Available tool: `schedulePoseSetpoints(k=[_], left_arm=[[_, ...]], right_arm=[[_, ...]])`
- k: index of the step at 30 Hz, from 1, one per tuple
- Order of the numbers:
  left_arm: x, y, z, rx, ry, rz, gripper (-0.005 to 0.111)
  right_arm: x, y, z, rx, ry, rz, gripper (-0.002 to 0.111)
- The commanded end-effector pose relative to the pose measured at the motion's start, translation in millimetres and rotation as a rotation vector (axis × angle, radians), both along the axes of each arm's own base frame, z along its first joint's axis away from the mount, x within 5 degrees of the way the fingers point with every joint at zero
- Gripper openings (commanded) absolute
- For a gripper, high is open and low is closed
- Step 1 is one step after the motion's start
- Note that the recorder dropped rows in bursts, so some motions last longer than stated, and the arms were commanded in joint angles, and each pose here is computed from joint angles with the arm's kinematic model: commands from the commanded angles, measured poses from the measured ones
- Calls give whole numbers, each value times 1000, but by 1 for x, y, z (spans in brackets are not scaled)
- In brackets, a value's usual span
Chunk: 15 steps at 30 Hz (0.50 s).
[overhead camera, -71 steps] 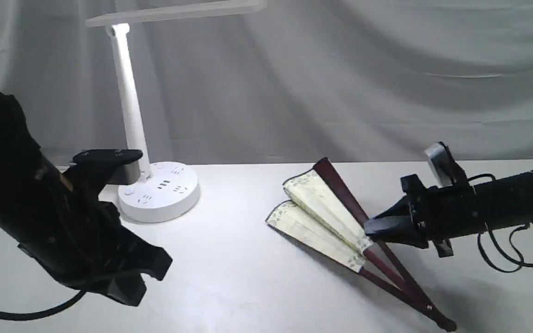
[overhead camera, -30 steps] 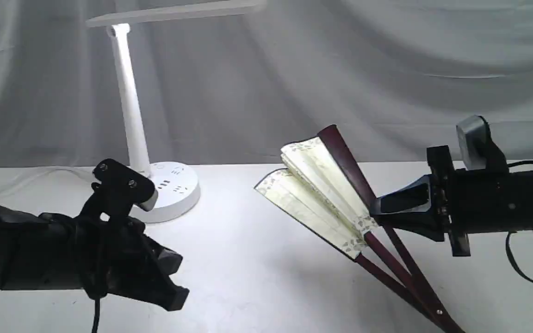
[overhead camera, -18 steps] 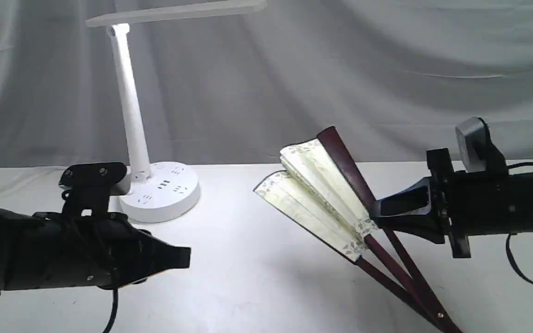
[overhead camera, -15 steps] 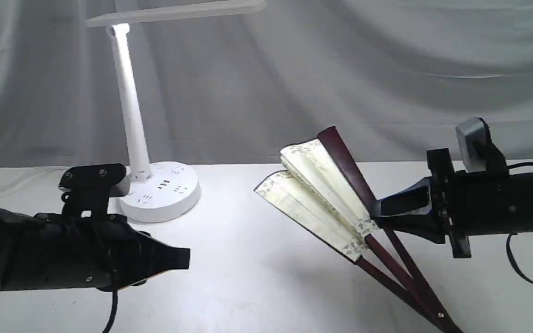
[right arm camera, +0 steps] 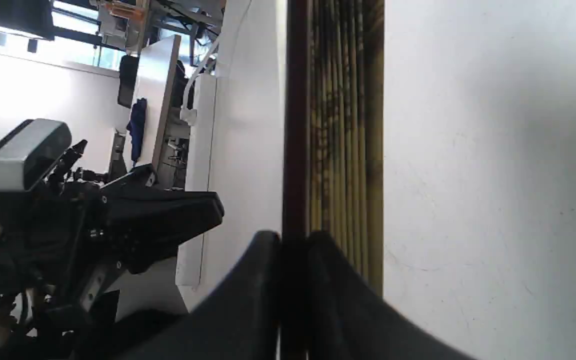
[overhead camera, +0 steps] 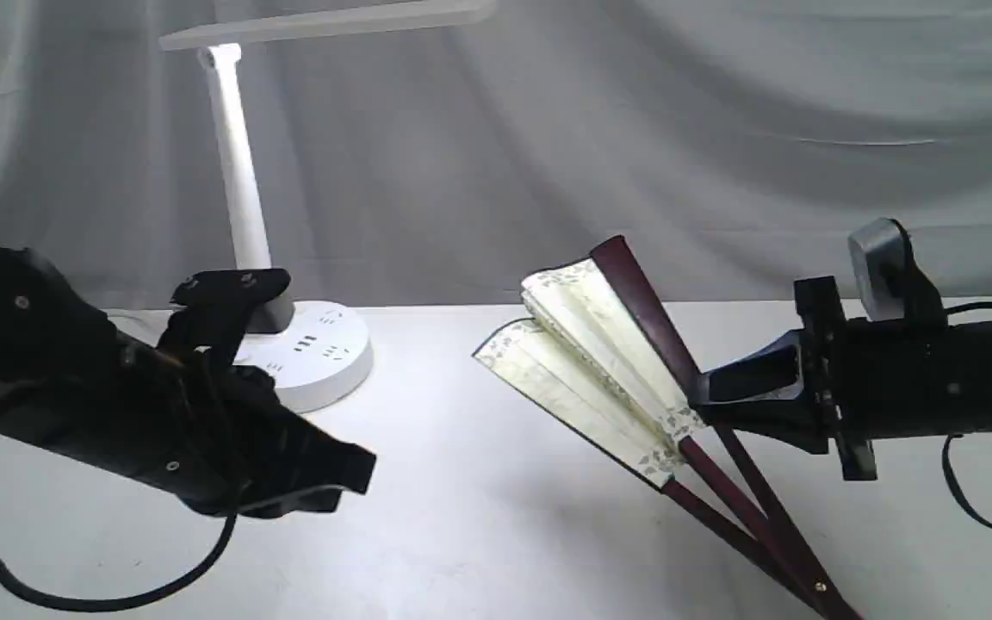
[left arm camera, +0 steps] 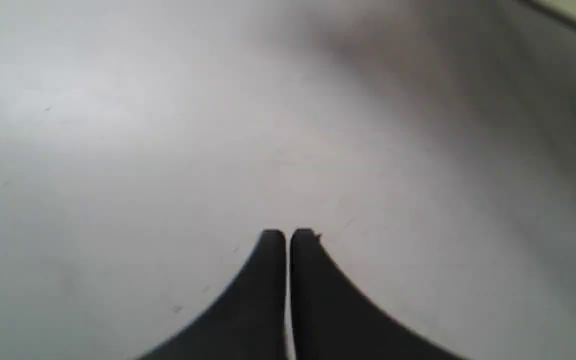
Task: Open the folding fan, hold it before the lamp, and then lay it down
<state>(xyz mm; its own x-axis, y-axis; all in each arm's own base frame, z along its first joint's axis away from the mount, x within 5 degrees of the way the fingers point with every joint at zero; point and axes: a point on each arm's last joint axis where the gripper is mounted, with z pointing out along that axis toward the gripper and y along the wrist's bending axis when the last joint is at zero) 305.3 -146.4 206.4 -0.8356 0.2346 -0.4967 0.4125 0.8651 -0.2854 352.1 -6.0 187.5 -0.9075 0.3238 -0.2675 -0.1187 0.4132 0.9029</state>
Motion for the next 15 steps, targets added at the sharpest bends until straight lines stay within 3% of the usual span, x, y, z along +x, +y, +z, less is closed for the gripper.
schedulePoseSetpoints(k=[1, 4, 8, 15], left_arm=[[1, 15, -3, 155, 38, 99, 0], [2, 21, -4, 223, 27, 106, 0], [4, 20, -7, 221, -66, 45, 0], [-1, 28, -34, 178, -403, 87, 0]], right_arm=[[-2, 1, 5, 8, -22, 11, 0], [-2, 1, 5, 7, -24, 12, 0], [-2, 1, 5, 6, -26, 13, 0], [-2, 1, 5, 4, -30, 14, 0]])
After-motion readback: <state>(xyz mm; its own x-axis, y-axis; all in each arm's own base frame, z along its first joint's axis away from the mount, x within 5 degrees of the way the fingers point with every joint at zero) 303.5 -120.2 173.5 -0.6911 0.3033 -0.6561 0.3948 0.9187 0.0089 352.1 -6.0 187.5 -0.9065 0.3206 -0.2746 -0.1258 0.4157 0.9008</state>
